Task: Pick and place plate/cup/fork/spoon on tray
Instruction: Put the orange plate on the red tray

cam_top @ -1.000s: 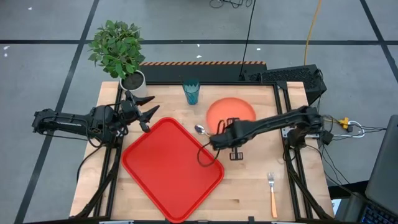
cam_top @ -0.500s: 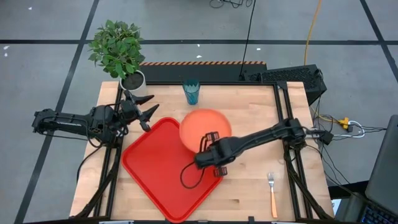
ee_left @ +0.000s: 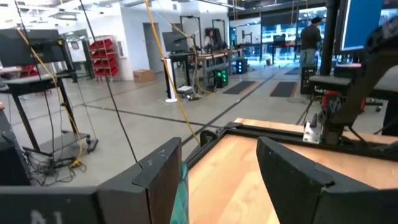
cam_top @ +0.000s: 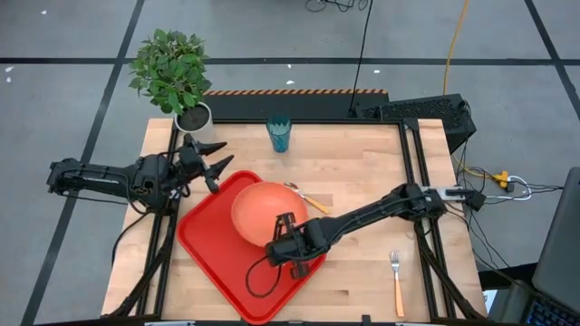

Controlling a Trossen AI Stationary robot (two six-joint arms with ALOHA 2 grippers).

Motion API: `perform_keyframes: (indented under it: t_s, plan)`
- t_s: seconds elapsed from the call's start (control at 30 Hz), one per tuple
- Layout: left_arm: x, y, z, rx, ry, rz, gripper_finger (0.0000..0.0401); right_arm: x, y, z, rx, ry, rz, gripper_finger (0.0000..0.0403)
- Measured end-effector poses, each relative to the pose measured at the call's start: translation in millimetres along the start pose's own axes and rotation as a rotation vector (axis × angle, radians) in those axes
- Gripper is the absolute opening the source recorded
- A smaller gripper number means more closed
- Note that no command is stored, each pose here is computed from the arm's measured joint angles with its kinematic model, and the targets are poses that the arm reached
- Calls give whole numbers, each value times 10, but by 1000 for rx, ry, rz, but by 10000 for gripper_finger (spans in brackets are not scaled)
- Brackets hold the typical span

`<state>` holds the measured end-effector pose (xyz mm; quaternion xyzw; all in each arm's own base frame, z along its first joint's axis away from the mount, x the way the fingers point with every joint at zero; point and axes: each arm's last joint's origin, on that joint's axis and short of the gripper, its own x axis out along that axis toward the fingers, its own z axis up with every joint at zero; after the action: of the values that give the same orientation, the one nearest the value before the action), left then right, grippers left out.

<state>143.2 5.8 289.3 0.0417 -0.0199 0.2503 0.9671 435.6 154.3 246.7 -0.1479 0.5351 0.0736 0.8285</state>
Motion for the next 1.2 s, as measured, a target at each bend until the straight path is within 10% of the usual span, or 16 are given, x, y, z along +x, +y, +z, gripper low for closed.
perform_keyframes:
  t_s: [1.2]
  plan:
    - [-6,-31,-33,-85,30,-71,214,652,249,-143,-756,25,119,0]
